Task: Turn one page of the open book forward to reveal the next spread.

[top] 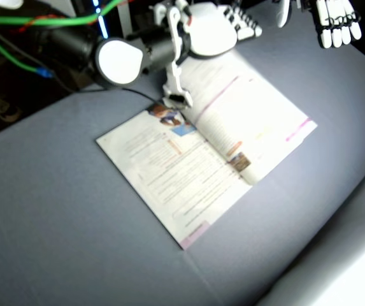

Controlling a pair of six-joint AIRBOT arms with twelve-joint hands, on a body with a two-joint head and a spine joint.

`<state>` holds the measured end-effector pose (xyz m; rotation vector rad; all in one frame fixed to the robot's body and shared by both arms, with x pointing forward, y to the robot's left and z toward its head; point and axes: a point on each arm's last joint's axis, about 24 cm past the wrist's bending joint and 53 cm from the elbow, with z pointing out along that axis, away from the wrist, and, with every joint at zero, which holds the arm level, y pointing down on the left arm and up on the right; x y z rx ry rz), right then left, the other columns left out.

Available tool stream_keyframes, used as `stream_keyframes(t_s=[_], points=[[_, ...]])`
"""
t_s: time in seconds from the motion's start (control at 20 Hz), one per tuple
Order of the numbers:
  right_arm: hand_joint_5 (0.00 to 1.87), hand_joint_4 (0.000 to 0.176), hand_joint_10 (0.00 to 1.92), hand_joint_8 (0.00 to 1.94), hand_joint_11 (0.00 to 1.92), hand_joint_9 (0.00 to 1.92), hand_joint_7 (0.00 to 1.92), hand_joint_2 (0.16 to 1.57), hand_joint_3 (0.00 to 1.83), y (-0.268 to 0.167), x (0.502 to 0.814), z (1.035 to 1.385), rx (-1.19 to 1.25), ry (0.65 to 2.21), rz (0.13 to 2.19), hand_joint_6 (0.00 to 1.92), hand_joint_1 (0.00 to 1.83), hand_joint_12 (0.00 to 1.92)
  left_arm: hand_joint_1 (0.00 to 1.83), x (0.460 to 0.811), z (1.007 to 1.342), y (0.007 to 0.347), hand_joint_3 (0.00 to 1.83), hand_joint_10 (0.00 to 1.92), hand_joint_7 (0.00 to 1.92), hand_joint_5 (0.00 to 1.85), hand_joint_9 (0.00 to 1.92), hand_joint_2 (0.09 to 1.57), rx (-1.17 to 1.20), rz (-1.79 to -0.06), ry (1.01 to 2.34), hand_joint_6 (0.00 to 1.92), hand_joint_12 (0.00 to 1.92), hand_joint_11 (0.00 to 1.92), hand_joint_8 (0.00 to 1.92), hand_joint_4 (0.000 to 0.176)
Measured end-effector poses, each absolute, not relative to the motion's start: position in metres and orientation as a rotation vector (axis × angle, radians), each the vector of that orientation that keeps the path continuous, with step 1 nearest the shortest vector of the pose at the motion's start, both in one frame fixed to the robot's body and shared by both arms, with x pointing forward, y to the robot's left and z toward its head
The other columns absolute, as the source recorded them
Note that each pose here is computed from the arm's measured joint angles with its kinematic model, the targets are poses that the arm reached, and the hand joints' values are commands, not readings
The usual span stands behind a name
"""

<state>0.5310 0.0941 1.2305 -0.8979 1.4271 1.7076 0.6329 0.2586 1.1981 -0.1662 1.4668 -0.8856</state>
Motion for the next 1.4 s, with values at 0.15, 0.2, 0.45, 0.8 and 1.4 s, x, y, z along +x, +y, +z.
stream_keyframes(t_s=[0.15,0.2,0.45,0.8,1.4], points=[[0.15,0.0,0.01,0.01,0.12,0.14,0.16,1.32,0.0,0.086,0.519,1.243,-0.913,1.385,1.746,0.0,0.04,0.05,0.0,0.632,1.198,0.255,0.0,0.0,0.19,0.22,0.1,1.32,-0.154,-0.895,1.47,0.0,0.02,0.05,0.01,0.0],[0.17,0.0,0.01,0.01,0.1,0.15,0.19,1.32,0.0,0.08,0.519,1.244,-0.917,1.386,1.734,0.01,0.01,0.04,0.0,0.632,1.197,0.256,0.0,0.0,0.19,0.22,0.11,1.32,-0.157,-0.893,1.472,0.0,0.03,0.06,0.0,0.0],[0.15,0.0,0.0,0.0,0.05,0.11,0.17,1.33,0.0,0.035,0.551,1.257,-0.769,1.413,1.676,0.01,0.0,0.02,0.0,0.63,1.197,0.253,0.01,0.0,0.19,0.22,0.11,1.36,-0.173,-0.907,1.471,0.0,0.03,0.06,0.01,0.0],[0.21,0.0,0.0,0.0,0.02,0.09,0.19,1.36,0.01,-0.036,0.604,1.25,-0.395,1.456,1.59,0.0,0.0,0.01,0.0,0.617,1.204,0.255,0.0,0.01,0.21,0.22,0.13,1.35,-0.2,-0.933,1.415,0.0,0.03,0.07,0.01,0.0],[0.17,0.0,0.01,0.01,0.03,0.06,0.1,1.43,0.02,-0.192,0.632,1.267,0.21,1.14,1.582,0.0,0.54,0.08,0.22,0.595,1.248,0.248,0.0,0.01,0.15,0.13,0.1,1.36,-0.239,-1.148,1.17,0.0,0.02,0.05,0.01,0.0]])
